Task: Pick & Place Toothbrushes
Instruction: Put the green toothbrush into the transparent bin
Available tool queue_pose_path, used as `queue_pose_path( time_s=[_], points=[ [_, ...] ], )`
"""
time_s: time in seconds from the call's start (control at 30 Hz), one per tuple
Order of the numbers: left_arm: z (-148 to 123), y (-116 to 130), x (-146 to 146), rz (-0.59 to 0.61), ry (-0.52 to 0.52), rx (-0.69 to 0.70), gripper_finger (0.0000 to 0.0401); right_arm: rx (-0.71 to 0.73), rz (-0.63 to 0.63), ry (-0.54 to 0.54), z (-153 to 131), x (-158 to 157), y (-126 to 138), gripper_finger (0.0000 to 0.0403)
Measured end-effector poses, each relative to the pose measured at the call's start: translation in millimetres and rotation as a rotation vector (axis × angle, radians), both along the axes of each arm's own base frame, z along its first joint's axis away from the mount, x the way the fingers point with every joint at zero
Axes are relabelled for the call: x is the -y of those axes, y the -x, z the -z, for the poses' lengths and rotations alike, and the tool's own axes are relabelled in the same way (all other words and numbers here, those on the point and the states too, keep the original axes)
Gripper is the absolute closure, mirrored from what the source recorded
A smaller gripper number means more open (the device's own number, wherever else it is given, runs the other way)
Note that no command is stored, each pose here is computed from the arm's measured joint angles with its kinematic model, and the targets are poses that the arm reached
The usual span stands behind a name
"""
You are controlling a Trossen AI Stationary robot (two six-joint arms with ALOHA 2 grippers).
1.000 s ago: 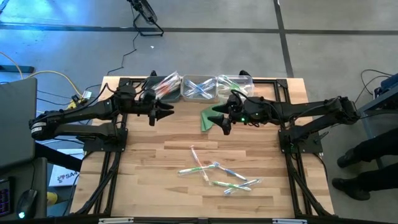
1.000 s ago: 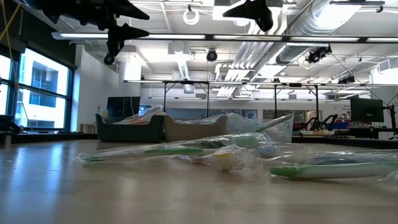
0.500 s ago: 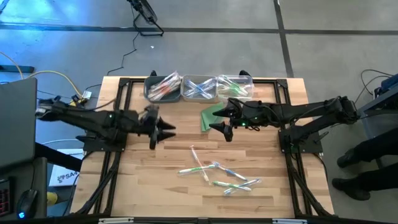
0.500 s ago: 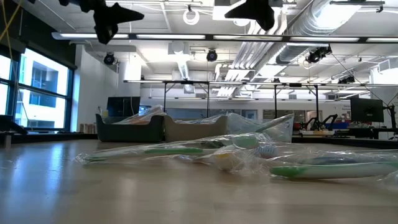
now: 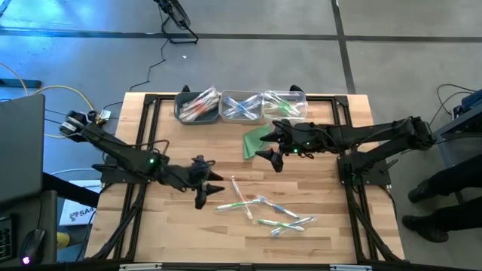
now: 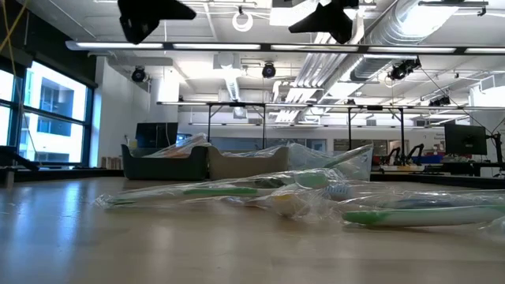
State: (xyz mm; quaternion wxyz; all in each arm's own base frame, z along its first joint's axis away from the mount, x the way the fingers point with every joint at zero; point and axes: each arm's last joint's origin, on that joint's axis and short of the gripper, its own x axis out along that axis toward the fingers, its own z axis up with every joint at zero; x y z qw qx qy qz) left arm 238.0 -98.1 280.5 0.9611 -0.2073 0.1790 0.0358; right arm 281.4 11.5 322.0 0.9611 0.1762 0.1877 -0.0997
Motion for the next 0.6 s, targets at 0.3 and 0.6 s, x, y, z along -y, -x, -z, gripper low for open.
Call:
queue_pose_path(
  time_s=[0.3, 0.6],
  points=[
    [-35, -4, -2, -0.080, -0.136, -0.044, 0.0226, -0.122, -0.348, 0.054, 28, -22, -17, 0.0117],
    [-61, 14, -14, -0.181, -0.237, 0.042, 0.0226, -0.351, -0.459, 0.105, 98, -45, -51, 0.0117]
  ],
)
